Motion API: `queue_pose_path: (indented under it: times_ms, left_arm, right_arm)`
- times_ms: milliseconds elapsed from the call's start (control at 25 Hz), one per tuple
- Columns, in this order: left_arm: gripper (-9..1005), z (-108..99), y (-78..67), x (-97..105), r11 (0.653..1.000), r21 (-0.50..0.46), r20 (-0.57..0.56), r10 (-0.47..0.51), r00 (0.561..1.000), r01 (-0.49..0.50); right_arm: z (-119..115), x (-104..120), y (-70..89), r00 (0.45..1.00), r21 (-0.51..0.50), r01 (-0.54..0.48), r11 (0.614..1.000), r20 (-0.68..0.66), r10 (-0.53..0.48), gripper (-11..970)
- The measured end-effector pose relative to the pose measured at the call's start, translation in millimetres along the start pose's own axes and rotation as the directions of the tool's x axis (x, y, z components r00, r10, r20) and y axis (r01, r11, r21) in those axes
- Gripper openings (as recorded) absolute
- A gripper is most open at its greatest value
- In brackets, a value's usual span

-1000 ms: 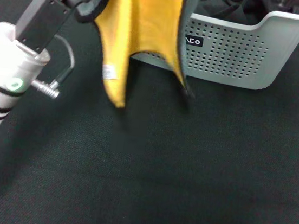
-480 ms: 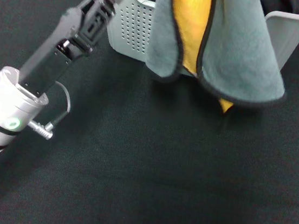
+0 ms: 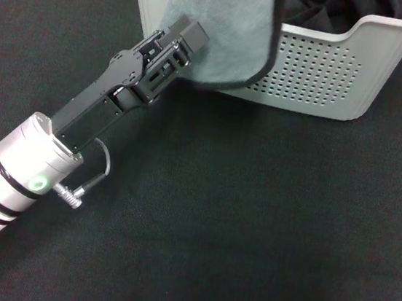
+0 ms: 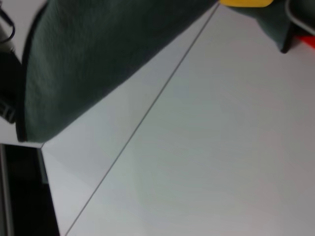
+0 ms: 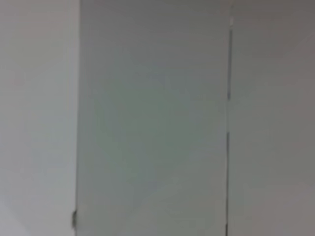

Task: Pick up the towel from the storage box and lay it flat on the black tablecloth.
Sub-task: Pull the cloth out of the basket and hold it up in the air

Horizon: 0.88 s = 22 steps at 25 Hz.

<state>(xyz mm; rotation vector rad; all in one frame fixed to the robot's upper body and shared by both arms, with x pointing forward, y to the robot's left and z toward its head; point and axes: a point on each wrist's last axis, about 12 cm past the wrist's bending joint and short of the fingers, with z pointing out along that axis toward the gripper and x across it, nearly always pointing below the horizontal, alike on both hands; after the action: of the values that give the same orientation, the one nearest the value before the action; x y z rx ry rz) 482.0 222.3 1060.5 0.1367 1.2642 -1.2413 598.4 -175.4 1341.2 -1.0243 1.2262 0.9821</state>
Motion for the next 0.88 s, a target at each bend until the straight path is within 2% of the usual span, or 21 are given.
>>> queue_pose_path:
  times_ms: [280,520,720,880]
  left_arm:
    - [530,-7,5.1,4,0.998,-0.066,-0.026,0.012,1.0,-0.014]
    - [790,-1,7.4,13,0.997,-0.073,-0.092,0.027,0.995,-0.034]
    - [837,14,4.5,22,0.999,-0.022,-0.168,0.024,0.985,-0.028]
    - [837,22,2.7,22,0.998,0.007,-0.176,0.056,0.983,-0.056]
  right_arm:
    - [4,-9,-8.4,0.999,0.067,0.016,0.998,0.036,-0.018,11]
    - [10,-13,-11.0,0.997,0.097,0.021,0.995,0.066,-0.027,11]
    - [19,-17,-11.1,0.996,0.09,0.03,0.995,0.084,-0.038,11]
    - [23,-14,-11.8,0.995,0.098,0.039,0.994,0.086,-0.048,11]
